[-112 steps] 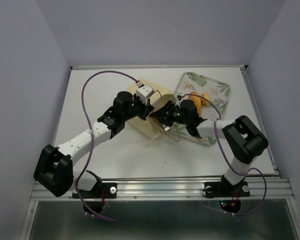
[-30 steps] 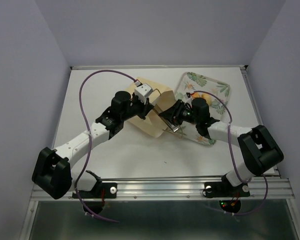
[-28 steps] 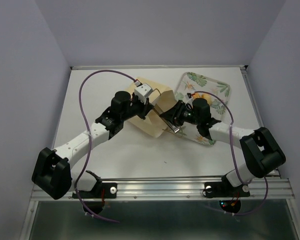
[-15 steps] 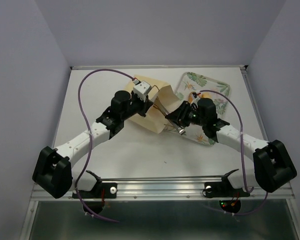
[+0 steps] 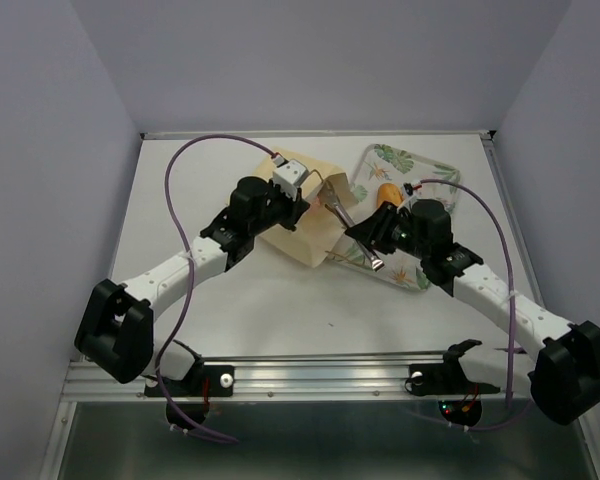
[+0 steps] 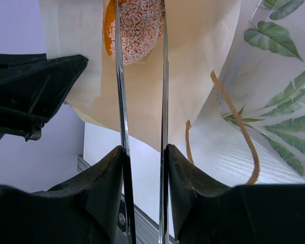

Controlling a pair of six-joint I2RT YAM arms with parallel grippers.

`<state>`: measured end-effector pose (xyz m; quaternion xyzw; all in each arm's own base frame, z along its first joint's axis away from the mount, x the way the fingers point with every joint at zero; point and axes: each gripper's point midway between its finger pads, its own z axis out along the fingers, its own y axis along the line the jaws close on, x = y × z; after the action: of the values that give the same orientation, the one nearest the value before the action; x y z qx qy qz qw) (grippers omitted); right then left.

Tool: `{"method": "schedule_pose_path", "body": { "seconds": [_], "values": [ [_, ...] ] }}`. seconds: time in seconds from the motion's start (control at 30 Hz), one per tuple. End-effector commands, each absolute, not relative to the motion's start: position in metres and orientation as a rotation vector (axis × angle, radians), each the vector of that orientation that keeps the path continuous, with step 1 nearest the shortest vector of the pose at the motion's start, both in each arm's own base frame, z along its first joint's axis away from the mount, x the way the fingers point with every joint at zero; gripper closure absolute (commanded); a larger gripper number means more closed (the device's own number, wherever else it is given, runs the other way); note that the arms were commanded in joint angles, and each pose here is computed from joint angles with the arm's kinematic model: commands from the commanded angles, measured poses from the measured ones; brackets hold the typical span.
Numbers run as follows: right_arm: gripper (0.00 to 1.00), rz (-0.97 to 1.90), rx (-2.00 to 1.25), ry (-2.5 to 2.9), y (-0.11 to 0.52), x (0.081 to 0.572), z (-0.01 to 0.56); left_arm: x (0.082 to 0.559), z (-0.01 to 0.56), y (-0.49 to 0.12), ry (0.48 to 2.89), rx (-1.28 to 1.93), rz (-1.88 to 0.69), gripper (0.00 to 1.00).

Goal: Take the fake bread out of the paper bag

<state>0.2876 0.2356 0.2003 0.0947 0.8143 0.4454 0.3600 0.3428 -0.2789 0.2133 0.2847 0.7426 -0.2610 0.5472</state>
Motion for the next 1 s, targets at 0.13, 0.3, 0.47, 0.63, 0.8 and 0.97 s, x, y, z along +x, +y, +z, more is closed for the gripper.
{"method": "schedule_pose_path", "body": {
  "seconds": [0.13, 0.3, 0.47, 0.63, 0.8, 0.97],
  "values": [
    [0.99, 1.099, 0.217, 2.044, 0.227, 0.29, 0.22, 0.361, 0.261, -0.29, 1.641, 0.626, -0.637, 1.0],
    [0.99, 1.066, 0.24, 2.039, 0.218, 0.285, 0.224, 0.363, 0.254, -0.289, 1.663, 0.64, -0.624, 1.0],
    [0.99, 1.037, 0.25, 2.017, 0.212, 0.284, 0.234, 0.362, 0.244, -0.286, 1.668, 0.663, -0.624, 1.0],
    [0.99, 1.015, 0.226, 1.998, 0.208, 0.283, 0.249, 0.366, 0.241, -0.285, 1.667, 0.662, -0.621, 1.0],
    [0.99, 0.986, 0.199, 1.981, 0.203, 0.279, 0.262, 0.371, 0.239, -0.283, 1.673, 0.671, -0.607, 1.0],
    [0.99, 1.018, 0.128, 1.907, 0.201, 0.267, 0.294, 0.38, 0.23, -0.276, 1.696, 0.687, -0.566, 1.0]
  ]
}}
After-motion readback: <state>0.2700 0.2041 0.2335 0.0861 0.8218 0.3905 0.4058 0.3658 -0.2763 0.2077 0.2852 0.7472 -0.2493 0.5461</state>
